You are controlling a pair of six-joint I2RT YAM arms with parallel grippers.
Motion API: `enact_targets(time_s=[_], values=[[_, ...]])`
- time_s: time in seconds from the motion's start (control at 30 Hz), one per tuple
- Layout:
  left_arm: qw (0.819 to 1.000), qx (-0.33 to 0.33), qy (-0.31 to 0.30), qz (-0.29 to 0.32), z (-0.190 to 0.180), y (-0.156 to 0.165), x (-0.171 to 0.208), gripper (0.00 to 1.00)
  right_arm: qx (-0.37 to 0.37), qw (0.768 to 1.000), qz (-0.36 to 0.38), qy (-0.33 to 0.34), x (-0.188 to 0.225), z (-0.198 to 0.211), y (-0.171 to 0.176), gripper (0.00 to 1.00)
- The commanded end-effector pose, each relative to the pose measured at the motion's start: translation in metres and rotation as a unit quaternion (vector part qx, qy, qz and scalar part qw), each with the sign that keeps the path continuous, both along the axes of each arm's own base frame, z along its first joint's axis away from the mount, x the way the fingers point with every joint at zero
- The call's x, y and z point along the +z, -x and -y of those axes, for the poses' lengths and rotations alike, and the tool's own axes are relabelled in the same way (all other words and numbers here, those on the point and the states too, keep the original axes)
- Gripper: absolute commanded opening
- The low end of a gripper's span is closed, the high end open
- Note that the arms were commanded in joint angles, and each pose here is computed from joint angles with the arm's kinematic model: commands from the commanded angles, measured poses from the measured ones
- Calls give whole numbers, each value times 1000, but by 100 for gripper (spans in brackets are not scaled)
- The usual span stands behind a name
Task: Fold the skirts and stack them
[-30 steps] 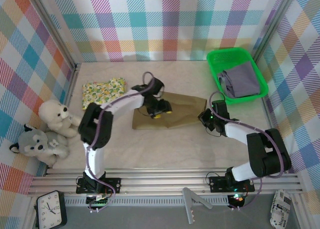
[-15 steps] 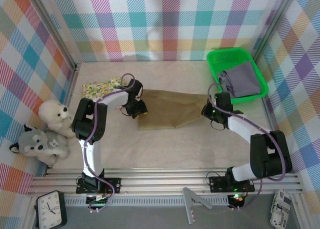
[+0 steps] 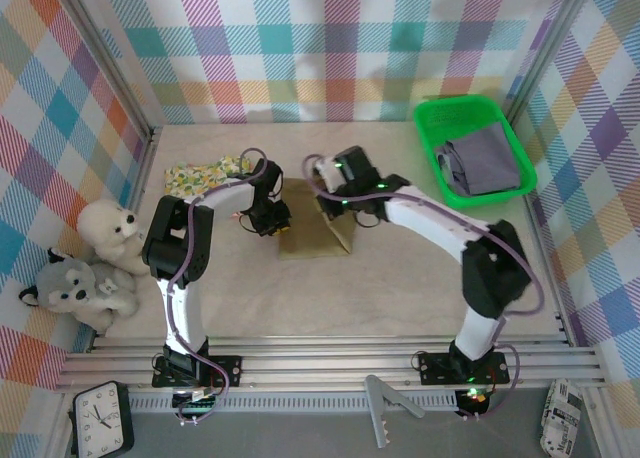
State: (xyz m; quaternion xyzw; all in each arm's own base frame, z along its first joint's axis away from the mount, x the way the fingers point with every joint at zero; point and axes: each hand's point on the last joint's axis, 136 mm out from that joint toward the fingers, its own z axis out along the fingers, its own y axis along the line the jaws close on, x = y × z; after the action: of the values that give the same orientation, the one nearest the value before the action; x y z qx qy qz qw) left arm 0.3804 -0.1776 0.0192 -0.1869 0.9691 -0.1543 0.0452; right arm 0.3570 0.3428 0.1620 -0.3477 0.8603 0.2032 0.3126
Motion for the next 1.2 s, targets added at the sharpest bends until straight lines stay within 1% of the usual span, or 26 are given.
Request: enact_targets(time_s=[0.0, 0.07, 0.17, 0.27, 0.33, 0.53, 0.67, 0.7, 0.77, 0.83, 0.9, 0.97, 1.07, 1.1, 1.17], values=[[1000, -1, 14, -28, 2, 12, -29, 13, 110, 990, -25, 87, -40, -24, 27, 0], [999, 2, 16, -29, 0, 12, -30, 13, 120, 987, -40, 100, -53, -36, 29, 0], [999, 7, 19, -28, -4, 14, -30, 13, 125, 985, -66, 99, -66, -46, 33, 0], [999, 12, 20, -29, -8, 16, -29, 14, 102, 985, -79, 111, -72, -44, 31, 0], [999, 15, 22, -31, -11, 17, -29, 14, 70, 987, -74, 125, -73, -36, 24, 0], [999, 15, 26, -25, -13, 15, -24, 15, -61, 982, -64, 169, -72, -6, 3, 0], [999, 16, 31, -29, -11, 14, -27, 15, -208, 959, -25, 193, -60, 31, -20, 0], [999, 17, 31, -30, -11, 14, -28, 15, -229, 956, -23, 185, -56, 35, -22, 0], [999, 16, 32, -32, -11, 14, -29, 15, -243, 956, -25, 161, -52, 34, -22, 0], [999, 14, 33, -32, -10, 14, -29, 15, -214, 968, -51, 124, -57, 16, -13, 0], [999, 13, 33, -32, -10, 13, -28, 16, -200, 971, -81, 104, -64, 7, -6, 0], [999, 13, 33, -31, -11, 13, -28, 16, -214, 969, -94, 79, -58, 10, -8, 0], [999, 10, 33, -31, -11, 13, -29, 15, -271, 957, -104, 16, -33, 45, -24, 0], [999, 10, 32, -33, -12, 14, -30, 15, -295, 949, -109, -6, -27, 63, -29, 0], [999, 7, 32, -36, -12, 15, -32, 14, -355, 924, -130, -55, -23, 111, -36, 0]])
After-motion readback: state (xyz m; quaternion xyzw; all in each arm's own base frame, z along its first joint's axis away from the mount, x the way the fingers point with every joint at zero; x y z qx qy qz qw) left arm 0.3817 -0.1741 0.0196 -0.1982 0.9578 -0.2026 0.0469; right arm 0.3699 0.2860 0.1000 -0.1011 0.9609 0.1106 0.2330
